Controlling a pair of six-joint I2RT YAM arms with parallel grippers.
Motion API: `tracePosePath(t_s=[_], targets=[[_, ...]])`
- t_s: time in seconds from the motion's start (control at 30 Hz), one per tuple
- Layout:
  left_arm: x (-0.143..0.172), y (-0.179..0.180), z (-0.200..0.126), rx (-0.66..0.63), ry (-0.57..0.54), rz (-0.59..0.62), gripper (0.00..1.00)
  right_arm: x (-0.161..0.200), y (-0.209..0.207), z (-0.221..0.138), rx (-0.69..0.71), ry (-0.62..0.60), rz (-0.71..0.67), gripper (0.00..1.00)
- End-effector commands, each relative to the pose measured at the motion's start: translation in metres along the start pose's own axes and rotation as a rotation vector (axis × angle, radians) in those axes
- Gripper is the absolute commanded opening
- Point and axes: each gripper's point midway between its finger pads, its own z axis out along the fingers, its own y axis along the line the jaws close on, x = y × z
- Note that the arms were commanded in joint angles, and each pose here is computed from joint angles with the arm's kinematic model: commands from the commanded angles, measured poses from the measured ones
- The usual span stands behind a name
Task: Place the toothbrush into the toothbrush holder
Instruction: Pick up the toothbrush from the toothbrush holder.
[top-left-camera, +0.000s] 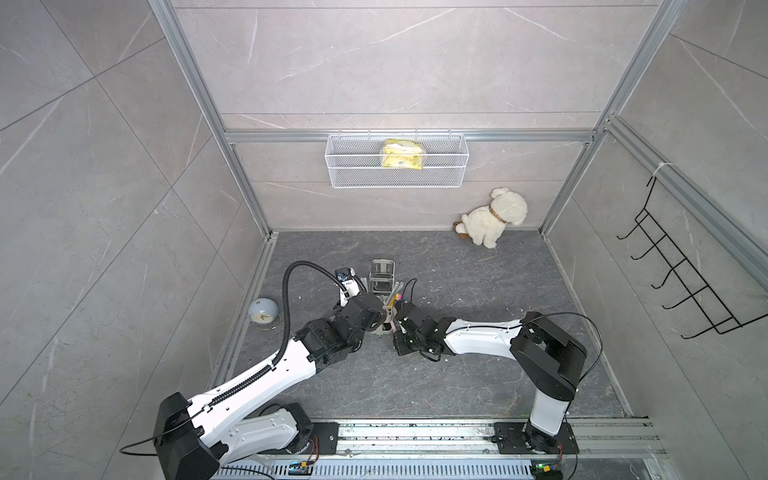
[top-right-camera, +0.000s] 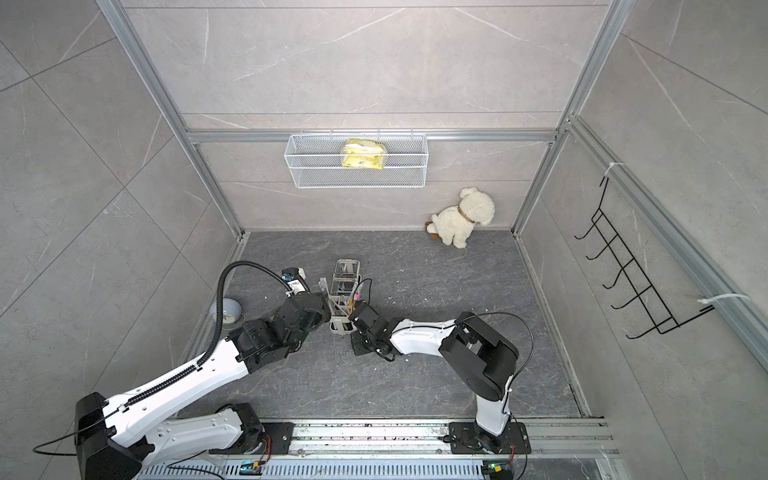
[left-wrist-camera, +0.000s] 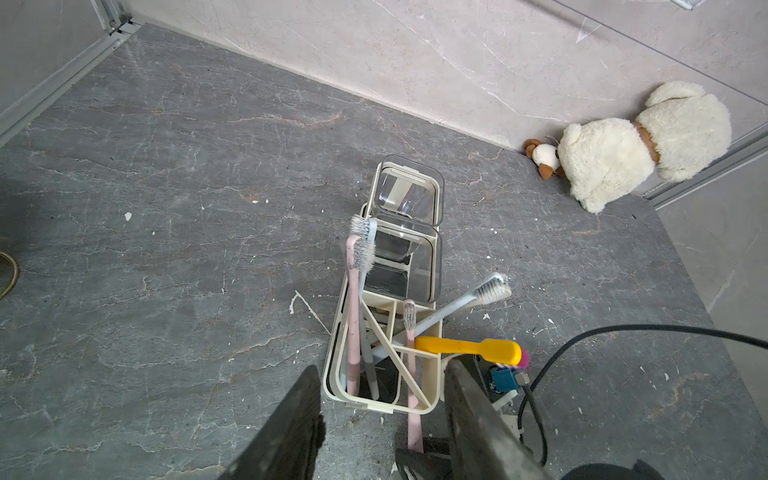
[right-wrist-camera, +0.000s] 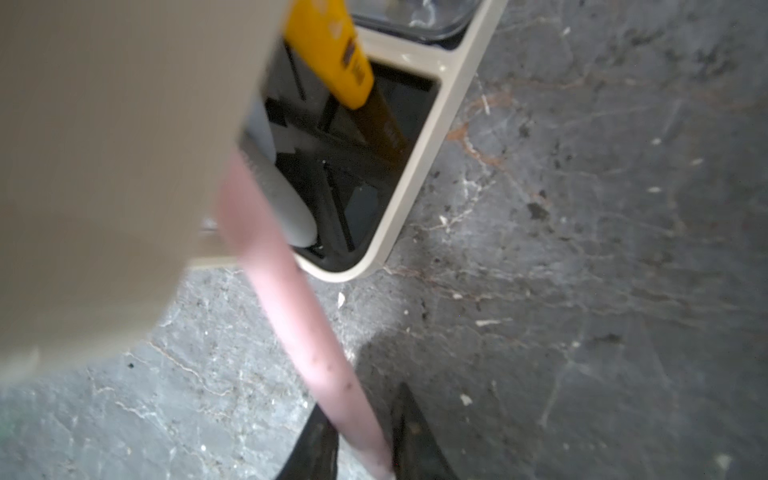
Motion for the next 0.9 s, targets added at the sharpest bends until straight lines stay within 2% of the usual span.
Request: tracePosePath(t_s=[0.0,0.47,0.87], targets=[[-0.003,-0.001,-0.005,0.022,-0.002,-0.032,0.49,0.006,0.002,-0.008,-0.016,-0.005,-0.046,0.19],[0.003,0.000,-0.004,0.029,0.011,-0.040,0.48,0.034,0.004,-0.031,-0.081,0.005,-0.151,0.13],[0.007,-0.001,-0.003,0.032,0.030,-0.039,0.48,0.044,0.001,-0.024,-0.065,0.050,-0.187,0.13]])
